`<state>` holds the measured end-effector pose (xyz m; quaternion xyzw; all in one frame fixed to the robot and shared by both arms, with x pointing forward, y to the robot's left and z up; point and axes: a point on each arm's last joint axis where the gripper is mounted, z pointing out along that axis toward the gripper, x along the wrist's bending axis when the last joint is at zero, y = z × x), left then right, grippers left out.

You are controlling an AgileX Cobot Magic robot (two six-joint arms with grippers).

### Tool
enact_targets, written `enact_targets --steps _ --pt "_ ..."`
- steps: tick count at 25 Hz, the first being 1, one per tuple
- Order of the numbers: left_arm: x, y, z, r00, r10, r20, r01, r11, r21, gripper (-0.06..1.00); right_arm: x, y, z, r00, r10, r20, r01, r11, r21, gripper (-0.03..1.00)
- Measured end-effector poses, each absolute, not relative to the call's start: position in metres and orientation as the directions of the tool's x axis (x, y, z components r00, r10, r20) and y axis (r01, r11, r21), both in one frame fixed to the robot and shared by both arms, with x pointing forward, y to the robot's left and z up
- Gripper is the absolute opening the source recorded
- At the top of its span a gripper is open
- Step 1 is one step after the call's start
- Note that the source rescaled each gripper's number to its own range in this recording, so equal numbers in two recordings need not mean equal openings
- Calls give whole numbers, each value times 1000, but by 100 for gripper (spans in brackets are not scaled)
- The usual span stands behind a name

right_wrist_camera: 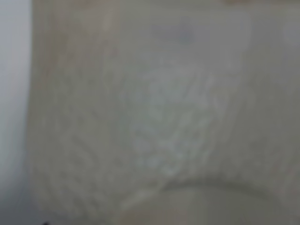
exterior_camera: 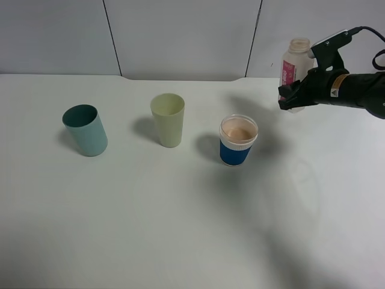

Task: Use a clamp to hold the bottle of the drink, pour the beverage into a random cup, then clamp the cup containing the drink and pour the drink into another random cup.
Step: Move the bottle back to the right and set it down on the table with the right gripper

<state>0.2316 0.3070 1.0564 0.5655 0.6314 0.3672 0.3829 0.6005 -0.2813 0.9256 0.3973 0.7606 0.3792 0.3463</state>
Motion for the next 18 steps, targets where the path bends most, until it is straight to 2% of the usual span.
enact_targets --steps 12,18 --pt "232 307 1056 -67 995 -68 433 91 897 100 612 -280 904 -407 889 -210 245 328 912 0" --pt "232 307 1056 -67 995 -68 433 91 897 100 615 -284 881 -372 899 -232 268 343 900 0"
